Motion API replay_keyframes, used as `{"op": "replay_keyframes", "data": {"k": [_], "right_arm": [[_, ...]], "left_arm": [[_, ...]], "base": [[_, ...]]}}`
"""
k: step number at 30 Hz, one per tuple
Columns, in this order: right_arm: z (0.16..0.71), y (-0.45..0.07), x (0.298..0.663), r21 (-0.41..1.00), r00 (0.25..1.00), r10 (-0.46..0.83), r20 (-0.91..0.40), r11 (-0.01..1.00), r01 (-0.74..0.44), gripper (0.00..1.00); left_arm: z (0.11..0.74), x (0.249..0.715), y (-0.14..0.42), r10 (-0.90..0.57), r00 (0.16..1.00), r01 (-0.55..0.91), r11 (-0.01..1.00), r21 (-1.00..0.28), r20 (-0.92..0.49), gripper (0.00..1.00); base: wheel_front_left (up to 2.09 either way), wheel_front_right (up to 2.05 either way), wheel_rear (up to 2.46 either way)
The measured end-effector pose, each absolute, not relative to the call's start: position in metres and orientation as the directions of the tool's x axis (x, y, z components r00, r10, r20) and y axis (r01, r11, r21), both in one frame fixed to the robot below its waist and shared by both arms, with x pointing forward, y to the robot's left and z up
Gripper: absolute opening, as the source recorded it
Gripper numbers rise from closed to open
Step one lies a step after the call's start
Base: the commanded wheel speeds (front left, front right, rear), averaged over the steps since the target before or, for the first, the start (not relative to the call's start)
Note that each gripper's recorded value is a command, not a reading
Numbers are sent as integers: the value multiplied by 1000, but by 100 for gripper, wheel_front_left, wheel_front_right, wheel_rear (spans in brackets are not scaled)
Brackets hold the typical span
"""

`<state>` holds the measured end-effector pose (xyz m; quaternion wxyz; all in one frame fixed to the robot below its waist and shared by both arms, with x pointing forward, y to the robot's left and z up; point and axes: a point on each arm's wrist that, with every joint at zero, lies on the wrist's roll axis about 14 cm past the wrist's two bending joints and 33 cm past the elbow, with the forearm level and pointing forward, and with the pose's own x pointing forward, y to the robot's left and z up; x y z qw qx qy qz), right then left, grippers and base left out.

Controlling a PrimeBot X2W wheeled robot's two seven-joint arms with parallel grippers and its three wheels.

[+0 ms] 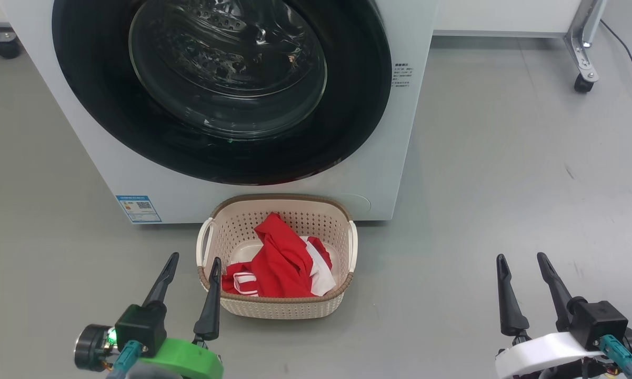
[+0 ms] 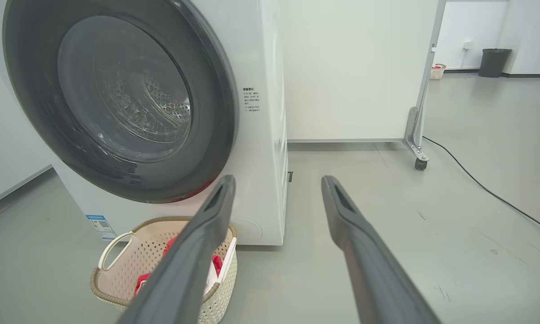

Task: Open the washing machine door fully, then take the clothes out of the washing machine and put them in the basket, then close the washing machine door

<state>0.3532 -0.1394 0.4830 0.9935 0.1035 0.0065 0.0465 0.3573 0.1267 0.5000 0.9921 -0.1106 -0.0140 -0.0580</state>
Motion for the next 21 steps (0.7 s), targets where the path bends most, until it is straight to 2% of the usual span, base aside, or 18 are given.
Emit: {"op": "replay_keyframes", "data": {"k": [3,4,10,21], "right_arm": [[485,-139,353,207,995,96,1,974,-94,100],[484,-139,352,207,995,96,0,974,-93,0],[463,-137,342,226,994,90,-69,972,-72,0],[460,-143,340,365,994,62,-93,931,-24,0]], "left_arm": [[501,357,126,-114,992,121,968,-218,43,100],[501,357,126,-115,992,121,968,-218,44,0],[477,347,124,-113,993,103,967,-232,-30,0],[475,349,129,-91,994,64,924,-377,-55,0]], "base": [[0,0,0],[0,0,0],[0,0,0],[0,0,0]]}}
